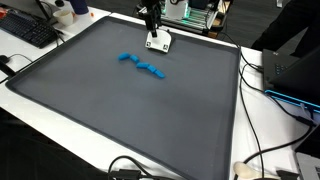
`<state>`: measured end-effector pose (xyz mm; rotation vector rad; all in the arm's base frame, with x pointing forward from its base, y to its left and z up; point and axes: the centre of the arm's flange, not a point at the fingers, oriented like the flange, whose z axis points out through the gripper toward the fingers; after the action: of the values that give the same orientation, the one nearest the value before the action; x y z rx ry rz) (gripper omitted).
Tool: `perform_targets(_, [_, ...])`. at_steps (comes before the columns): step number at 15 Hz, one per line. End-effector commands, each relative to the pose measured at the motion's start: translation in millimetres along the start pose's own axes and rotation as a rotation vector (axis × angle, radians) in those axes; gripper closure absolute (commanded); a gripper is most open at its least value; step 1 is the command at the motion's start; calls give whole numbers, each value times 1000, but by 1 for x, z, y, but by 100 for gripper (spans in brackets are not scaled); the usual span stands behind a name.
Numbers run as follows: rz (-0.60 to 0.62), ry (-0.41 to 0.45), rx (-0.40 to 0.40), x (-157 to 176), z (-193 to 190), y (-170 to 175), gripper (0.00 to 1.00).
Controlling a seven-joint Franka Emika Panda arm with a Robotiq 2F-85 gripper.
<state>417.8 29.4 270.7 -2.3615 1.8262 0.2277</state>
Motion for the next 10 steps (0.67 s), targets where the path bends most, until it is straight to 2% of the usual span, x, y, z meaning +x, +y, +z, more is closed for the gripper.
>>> perform_targets(1, [-21, 31, -38, -7, -35, 2, 0])
perform_targets(5, [-170, 88, -34, -15, -68, -16, 0])
perform_targets(7, [-302, 115, 5, -18, -84, -25, 0])
perform_targets(10, [-467, 140, -13, -21, -103, -40, 0])
